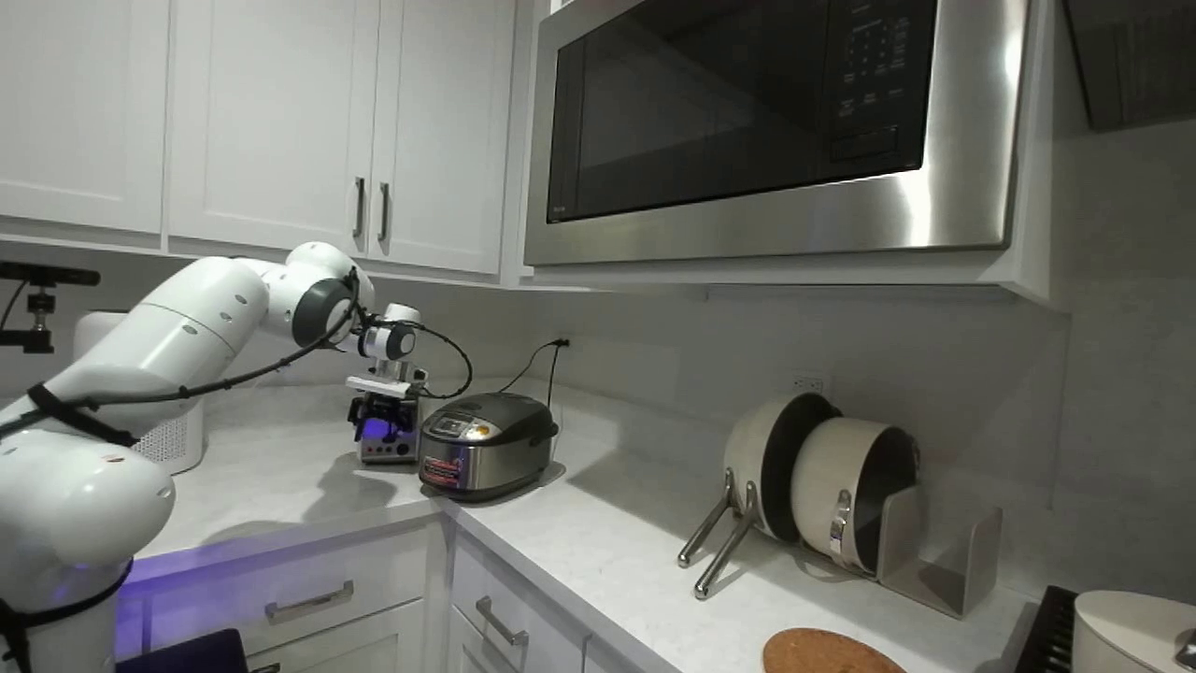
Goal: Press down the lever on the toaster
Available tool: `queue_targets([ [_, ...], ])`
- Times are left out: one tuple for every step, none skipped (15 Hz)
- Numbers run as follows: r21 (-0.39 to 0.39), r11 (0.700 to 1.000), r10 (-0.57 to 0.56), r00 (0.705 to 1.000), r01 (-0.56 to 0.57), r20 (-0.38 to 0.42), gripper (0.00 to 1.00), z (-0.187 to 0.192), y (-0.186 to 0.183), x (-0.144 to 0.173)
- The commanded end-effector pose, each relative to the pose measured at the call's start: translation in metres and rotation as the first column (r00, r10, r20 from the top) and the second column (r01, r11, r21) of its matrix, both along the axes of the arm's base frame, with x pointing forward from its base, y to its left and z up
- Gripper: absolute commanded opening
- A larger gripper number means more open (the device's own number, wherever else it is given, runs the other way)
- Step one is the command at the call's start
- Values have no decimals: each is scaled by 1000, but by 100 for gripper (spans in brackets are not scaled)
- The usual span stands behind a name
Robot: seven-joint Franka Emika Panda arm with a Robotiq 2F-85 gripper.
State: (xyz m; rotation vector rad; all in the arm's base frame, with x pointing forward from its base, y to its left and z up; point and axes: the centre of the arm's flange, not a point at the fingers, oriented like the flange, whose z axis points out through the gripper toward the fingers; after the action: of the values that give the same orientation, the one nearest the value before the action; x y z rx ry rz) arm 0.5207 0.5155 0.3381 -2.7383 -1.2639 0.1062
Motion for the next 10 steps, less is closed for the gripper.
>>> queue_targets([
  [-44,999,-4,999,6,47,100,14,9,-1],
  [-50,999,-1,998,5,66,100,19,9,-2],
  [-58,998,2,997,2,80,100,22,10,-2],
  [-67,998,0,995,7,98,100,28,11,-3],
  [-74,997,2,994,6,110,100,31,11,-4],
  [-83,997,8,992,3,122,100,36,10,-6],
  [-90,996,10,991,2,136,100,40,9,-7],
  [-97,995,8,989,6,149,100,45,7,-8],
  [-104,994,1,987,16,161,100,50,6,-9],
  [-110,994,-1,985,21,175,100,57,4,-10],
])
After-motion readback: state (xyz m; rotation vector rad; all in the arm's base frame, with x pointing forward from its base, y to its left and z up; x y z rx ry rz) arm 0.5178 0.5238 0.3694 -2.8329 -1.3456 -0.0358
